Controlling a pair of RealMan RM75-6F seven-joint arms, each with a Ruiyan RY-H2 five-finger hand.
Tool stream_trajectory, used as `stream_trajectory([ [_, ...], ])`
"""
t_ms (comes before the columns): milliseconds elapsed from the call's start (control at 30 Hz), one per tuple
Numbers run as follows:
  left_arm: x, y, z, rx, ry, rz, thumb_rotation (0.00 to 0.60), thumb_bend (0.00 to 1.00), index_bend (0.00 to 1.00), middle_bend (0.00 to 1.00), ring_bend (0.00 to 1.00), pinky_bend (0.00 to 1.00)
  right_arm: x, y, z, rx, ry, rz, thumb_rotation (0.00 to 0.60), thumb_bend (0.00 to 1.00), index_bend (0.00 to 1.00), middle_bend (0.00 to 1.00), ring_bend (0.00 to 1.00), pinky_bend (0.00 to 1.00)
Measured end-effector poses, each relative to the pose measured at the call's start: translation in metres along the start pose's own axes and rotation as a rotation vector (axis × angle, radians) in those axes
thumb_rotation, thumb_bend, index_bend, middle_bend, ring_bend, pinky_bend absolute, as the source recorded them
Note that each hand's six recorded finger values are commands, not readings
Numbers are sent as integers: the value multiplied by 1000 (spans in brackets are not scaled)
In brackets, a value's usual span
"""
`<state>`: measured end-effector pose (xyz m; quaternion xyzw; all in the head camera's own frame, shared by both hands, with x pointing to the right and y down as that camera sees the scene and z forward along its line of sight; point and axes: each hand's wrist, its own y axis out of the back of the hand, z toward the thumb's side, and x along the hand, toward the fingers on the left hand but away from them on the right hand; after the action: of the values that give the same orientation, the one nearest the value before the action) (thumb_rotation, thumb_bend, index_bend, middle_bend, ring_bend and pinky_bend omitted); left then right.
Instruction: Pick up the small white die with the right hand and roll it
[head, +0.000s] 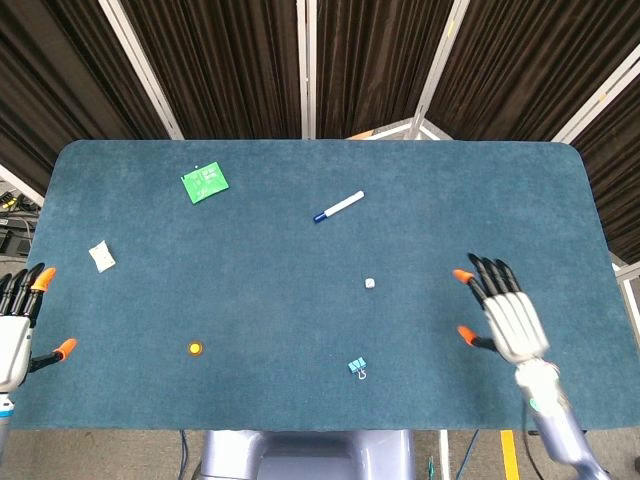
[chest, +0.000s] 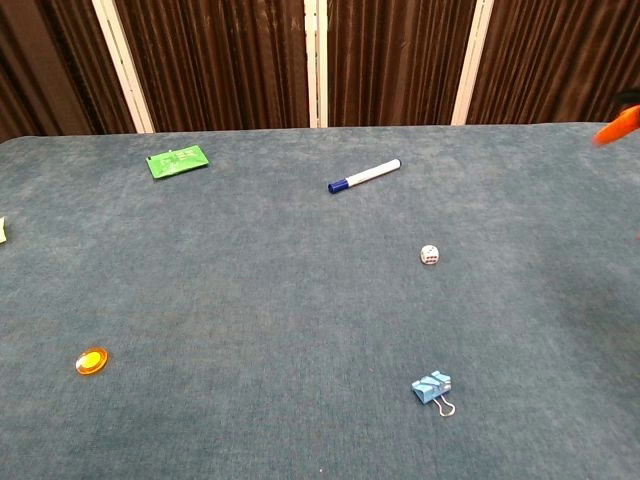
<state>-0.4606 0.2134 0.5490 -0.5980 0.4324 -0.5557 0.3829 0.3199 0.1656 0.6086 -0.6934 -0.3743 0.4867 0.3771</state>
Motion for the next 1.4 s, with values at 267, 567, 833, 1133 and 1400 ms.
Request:
stream_trajectory([
  [267, 3, -2, -6, -9, 13, -10, 600, 0, 0, 0, 0, 0, -59, -37, 43, -61, -12, 106, 600, 228, 378, 101, 0, 0],
  [567, 6, -4, -11, -21, 21, -20, 600, 0, 0, 0, 0, 0, -96, -71, 71, -63, -19, 163, 600, 216, 379, 107, 0, 0],
  [833, 8, -6, -12, -25, 23, -29, 600, 0, 0, 0, 0, 0, -108, -93, 85, -61, -23, 189, 600, 181, 410, 123, 0, 0],
  [1133, 9, -8, -11, -27, 23, -35, 600, 0, 0, 0, 0, 0, -121, -106, 86, -58, -44, 200, 600, 182, 439, 148, 0, 0],
  [1400, 10, -9, -10, -27, 18, -38, 600, 0, 0, 0, 0, 0, -126, -118, 85, -54, -59, 219, 600, 184, 444, 152, 0, 0],
])
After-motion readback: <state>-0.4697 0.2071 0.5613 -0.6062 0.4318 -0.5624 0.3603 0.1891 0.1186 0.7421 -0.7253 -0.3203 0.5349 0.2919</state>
